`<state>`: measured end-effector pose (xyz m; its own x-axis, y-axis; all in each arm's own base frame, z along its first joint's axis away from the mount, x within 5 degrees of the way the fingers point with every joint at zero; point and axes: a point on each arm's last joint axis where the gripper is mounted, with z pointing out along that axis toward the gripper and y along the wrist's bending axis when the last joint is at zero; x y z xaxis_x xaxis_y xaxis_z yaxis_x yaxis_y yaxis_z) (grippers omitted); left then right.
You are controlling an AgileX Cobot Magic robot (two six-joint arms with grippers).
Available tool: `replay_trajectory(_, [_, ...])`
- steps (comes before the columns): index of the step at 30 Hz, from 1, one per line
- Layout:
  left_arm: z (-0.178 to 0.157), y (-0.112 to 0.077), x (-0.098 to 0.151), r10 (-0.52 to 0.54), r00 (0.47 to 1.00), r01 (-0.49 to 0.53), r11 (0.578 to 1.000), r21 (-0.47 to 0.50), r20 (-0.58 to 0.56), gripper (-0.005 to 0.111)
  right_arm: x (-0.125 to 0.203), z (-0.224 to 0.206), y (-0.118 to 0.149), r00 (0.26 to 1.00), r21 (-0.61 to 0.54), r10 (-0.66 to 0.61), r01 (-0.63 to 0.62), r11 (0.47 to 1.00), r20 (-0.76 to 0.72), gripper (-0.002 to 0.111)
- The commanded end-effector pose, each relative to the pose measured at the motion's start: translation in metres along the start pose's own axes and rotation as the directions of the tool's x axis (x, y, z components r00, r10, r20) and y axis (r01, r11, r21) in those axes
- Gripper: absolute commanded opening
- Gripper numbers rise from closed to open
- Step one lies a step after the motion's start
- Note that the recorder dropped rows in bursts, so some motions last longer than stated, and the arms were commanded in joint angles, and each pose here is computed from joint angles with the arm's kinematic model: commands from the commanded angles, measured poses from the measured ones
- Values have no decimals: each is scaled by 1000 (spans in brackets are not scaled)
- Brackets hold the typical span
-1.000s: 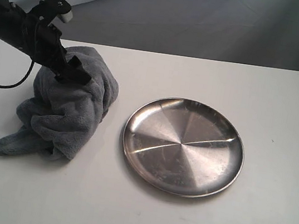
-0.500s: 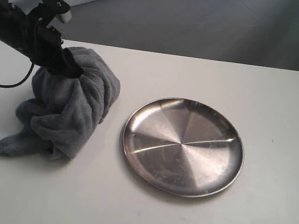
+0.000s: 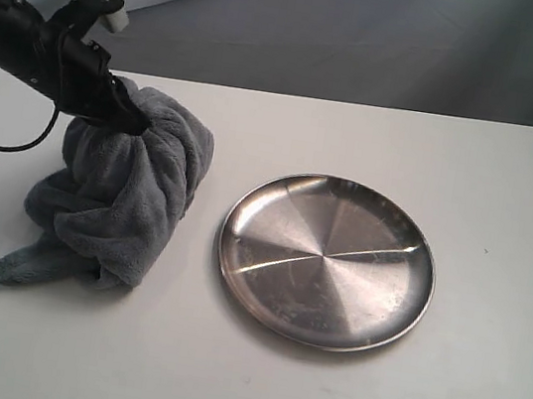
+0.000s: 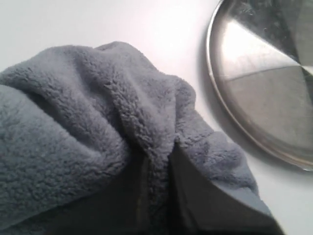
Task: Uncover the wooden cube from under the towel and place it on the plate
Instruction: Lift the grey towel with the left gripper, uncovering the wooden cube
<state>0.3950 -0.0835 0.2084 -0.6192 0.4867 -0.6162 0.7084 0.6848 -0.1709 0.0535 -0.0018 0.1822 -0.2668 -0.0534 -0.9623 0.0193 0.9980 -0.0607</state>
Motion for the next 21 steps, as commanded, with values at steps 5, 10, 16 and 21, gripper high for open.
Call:
replay_trajectory(5, [-37, -27, -18, -125, 990, 119, 989, 91, 62, 0, 0, 0, 0, 1000, -2, -2, 2, 1000, 9, 0])
replay_trajectory(10, [-51, -43, -19, -104, 994, 97, 979, 177, 27, 0, 0, 0, 0, 1000, -2, -2, 2, 1000, 9, 0])
replay_trajectory(16, [-74, -55, -26, -107, 992, 95, 981, 168, 63, 0, 0, 0, 0, 1000, -2, -2, 2, 1000, 9, 0])
replay_trajectory(21, [-89, -63, -30, -79, 993, 65, 986, 156, 90, 0, 0, 0, 0, 1000, -2, -2, 2, 1000, 9, 0])
